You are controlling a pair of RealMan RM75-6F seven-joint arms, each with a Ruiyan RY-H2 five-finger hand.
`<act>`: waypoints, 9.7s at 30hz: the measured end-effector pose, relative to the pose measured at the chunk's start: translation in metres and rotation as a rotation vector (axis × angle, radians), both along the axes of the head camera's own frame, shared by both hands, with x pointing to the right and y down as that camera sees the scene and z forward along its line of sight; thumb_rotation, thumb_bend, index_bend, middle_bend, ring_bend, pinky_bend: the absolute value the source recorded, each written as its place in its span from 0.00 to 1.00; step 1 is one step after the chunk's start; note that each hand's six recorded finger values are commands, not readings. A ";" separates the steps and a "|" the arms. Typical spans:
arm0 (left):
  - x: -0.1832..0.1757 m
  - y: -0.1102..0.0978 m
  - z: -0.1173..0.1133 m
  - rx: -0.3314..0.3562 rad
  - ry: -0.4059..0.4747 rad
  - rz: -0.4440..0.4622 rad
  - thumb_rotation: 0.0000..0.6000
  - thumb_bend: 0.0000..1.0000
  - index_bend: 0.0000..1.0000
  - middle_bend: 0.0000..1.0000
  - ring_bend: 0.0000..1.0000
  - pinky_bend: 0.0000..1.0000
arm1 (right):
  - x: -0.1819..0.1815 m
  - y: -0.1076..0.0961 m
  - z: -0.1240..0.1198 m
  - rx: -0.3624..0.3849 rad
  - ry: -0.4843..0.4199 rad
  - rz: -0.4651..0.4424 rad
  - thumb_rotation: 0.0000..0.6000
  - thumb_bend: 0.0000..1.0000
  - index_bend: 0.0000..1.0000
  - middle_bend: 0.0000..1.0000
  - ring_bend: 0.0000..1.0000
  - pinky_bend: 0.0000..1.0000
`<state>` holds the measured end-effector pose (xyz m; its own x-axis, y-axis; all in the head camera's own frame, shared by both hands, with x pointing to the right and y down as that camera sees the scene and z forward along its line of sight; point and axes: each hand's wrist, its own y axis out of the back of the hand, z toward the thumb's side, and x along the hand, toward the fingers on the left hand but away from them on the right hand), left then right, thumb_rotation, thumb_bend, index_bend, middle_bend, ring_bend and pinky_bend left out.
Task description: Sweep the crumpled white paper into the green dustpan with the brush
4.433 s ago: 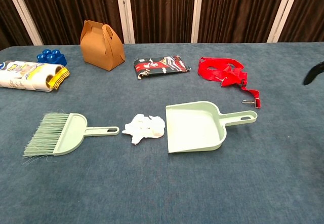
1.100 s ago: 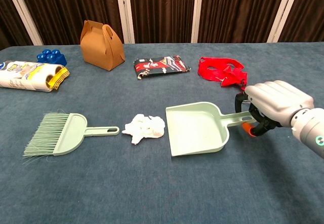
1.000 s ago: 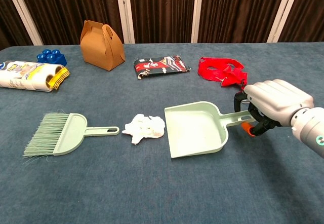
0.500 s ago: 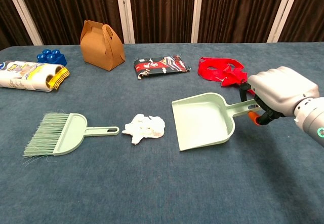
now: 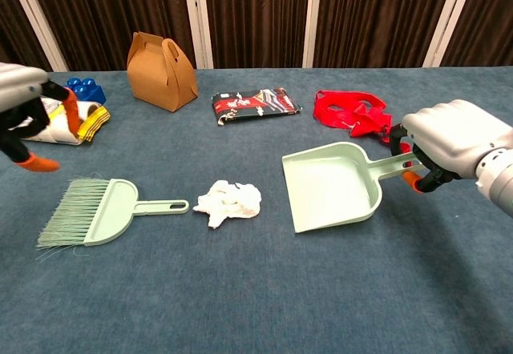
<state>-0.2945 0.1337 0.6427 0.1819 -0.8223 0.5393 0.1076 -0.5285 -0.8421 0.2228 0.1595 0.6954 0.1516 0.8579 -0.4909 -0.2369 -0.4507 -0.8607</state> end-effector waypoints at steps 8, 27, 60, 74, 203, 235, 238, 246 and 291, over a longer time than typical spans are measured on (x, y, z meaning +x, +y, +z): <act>0.032 -0.001 0.019 -0.060 0.008 -0.010 1.00 0.27 0.48 1.00 0.99 1.00 | 0.004 -0.004 0.000 -0.005 0.010 0.007 1.00 0.50 0.68 0.84 0.80 0.80; 0.089 0.023 0.056 -0.172 -0.030 -0.023 1.00 0.34 0.43 1.00 1.00 1.00 | 0.017 -0.004 0.008 -0.022 -0.003 0.024 1.00 0.50 0.68 0.84 0.80 0.80; 0.095 0.030 0.075 -0.200 -0.016 -0.075 1.00 0.56 0.72 1.00 1.00 1.00 | 0.016 -0.003 0.008 -0.027 -0.005 0.011 1.00 0.50 0.69 0.84 0.80 0.80; 0.111 0.018 0.048 -0.140 0.174 -0.131 1.00 0.59 0.77 1.00 1.00 1.00 | 0.007 0.000 0.002 -0.035 0.002 -0.018 1.00 0.50 0.69 0.84 0.80 0.80; 0.177 -0.043 -0.026 0.150 0.838 -0.091 1.00 0.57 0.77 1.00 1.00 1.00 | 0.020 0.012 -0.005 -0.055 0.053 -0.015 1.00 0.50 0.35 0.84 0.80 0.80; 0.077 -0.053 -0.046 0.240 0.267 0.233 1.00 0.57 0.78 1.00 1.00 1.00 | 0.036 0.012 -0.047 -0.030 0.118 -0.025 1.00 0.48 0.00 0.84 0.78 0.80; 0.072 -0.043 -0.036 0.194 0.166 0.288 1.00 0.57 0.78 1.00 1.00 1.00 | 0.035 0.014 -0.048 -0.036 0.113 -0.029 1.00 0.48 0.00 0.84 0.78 0.80; 0.060 -0.015 -0.001 0.038 -0.059 0.390 1.00 0.47 0.62 1.00 1.00 1.00 | 0.035 0.016 -0.047 -0.044 0.111 -0.028 1.00 0.48 0.00 0.84 0.78 0.80; -0.060 0.066 -0.099 0.137 0.249 0.019 1.00 0.00 0.00 0.00 0.00 0.03 | 0.072 0.044 -0.084 -0.046 -0.094 0.033 1.00 0.43 0.00 0.00 0.00 0.00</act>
<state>-0.3549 0.2001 0.5432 0.3110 -0.8796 0.3601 -0.1024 -0.4077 -0.9074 0.2951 0.2037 0.6113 0.1714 0.8401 -0.5146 -0.1404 -0.4962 -0.8568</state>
